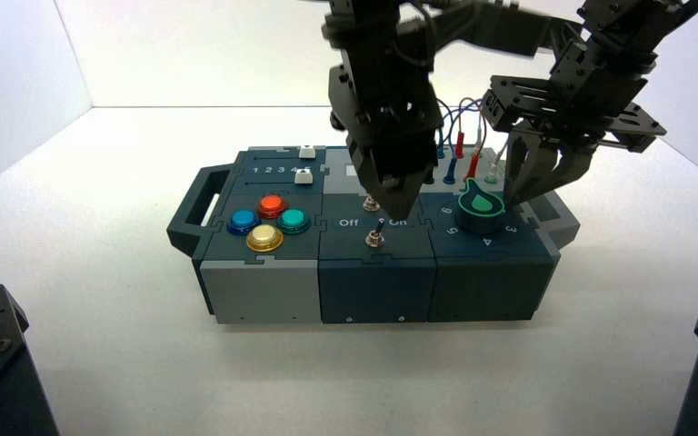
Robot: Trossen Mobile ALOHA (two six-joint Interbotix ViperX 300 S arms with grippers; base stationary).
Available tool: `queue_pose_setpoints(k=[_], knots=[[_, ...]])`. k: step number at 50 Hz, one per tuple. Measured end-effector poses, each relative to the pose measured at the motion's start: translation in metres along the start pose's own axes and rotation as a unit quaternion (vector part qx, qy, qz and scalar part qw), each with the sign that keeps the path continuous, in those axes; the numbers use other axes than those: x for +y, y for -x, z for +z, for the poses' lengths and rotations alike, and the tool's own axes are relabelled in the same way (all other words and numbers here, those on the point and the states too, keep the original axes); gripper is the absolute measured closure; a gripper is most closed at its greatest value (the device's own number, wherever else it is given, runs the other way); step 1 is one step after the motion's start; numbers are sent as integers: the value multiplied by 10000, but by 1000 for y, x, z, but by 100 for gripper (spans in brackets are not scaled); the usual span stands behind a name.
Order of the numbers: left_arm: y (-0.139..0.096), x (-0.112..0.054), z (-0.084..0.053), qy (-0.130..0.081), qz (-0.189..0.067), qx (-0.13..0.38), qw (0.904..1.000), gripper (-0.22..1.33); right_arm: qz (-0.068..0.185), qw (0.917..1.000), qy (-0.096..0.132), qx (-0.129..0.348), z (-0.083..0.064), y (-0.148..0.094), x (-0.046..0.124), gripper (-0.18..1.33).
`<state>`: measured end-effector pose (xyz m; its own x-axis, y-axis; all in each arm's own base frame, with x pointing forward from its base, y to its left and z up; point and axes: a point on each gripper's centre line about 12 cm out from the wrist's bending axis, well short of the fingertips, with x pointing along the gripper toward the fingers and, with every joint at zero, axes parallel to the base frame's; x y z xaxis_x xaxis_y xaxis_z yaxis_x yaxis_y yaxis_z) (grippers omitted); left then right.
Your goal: Flip the bottom switch off with the left gripper.
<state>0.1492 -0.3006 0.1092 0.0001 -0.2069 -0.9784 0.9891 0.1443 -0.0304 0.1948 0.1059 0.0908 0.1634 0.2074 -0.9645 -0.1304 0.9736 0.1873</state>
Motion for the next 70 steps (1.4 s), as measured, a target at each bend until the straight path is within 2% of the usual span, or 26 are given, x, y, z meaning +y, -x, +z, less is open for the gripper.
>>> queue_pose_setpoints(k=[18, 45, 54, 57, 61, 70], knots=[[-9, 1, 0, -26, -7, 47, 10000, 127, 1, 10000, 0, 8, 0, 0, 0, 130], [-9, -1, -4, -23, -9, 54, 10000, 128, 0, 10000, 14, 1, 0, 0, 0, 130], [-8, -3, -8, -29, -16, 68, 10000, 127, -1, 10000, 21, 2, -1, -1, 0, 130], [-11, -5, -16, -26, -70, 212, 9997, 128, -3, 10000, 13, 8, -1, -1, 0, 129], [-13, -5, -18, -1, -84, 245, 9997, 127, -2, 10000, 7, 0, 0, 0, 0, 130], [-12, -5, -18, -8, -67, 219, 9997, 127, -1, 10000, -1, 7, 0, -1, 0, 129]])
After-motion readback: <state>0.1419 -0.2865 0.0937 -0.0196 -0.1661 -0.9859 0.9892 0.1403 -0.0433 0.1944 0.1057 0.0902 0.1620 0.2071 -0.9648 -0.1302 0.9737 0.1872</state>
